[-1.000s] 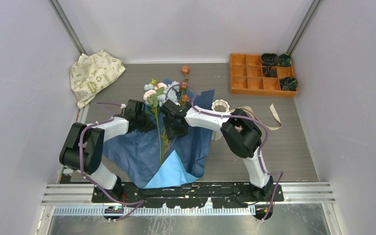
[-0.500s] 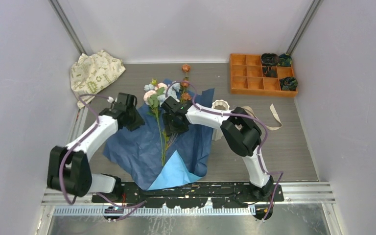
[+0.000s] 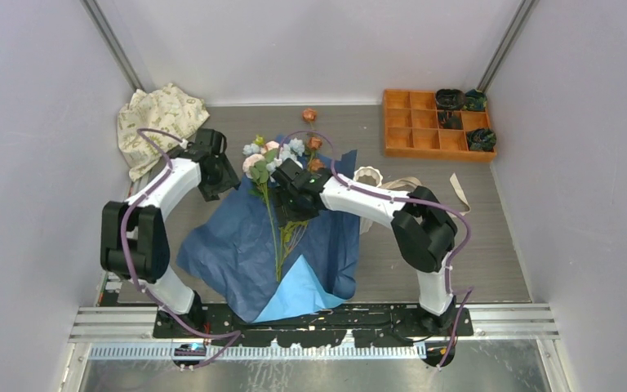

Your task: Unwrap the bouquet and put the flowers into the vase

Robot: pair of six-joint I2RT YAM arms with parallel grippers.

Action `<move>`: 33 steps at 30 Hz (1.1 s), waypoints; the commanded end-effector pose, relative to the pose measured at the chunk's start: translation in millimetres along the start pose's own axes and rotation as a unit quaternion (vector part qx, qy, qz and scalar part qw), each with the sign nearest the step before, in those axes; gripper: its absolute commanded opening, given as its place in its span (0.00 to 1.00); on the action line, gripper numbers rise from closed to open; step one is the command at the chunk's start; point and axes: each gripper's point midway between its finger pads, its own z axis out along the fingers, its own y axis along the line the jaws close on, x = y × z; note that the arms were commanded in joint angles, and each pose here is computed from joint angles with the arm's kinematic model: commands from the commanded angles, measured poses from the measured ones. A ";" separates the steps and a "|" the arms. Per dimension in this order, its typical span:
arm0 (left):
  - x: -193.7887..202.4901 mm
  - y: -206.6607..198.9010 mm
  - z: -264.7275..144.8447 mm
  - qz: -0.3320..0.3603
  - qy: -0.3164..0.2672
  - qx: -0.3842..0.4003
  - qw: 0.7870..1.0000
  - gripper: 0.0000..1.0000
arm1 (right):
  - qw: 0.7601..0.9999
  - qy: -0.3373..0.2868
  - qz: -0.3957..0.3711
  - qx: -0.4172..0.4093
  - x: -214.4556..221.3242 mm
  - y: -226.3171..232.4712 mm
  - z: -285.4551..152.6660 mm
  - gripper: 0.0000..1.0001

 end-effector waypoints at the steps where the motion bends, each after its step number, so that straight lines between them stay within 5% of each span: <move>1: -0.2 -8.4 8.4 0.021 0.021 0.026 0.999 0.60 | 0.999 -0.048 -0.009 -0.021 -20.2 11.0 -32.3 0.69; 20: 53.6 2.1 59.9 0.013 0.103 0.036 0.994 0.63 | 0.997 -0.054 -0.022 -0.046 -11.5 28.6 -43.5 0.69; 23: 65.9 0.7 66.5 0.007 0.119 0.050 0.992 0.57 | 0.997 -0.053 -0.026 -0.048 -7.9 32.0 -46.0 0.69; 29: 83.0 0.3 78.0 0.000 0.139 0.065 0.988 0.28 | 0.998 -0.040 -0.039 -0.039 7.4 31.1 -45.3 0.69; 33: 84.5 -1.5 81.5 -0.008 0.135 0.072 0.988 0.17 | 0.998 -0.027 -0.040 -0.035 17.6 28.4 -38.0 0.68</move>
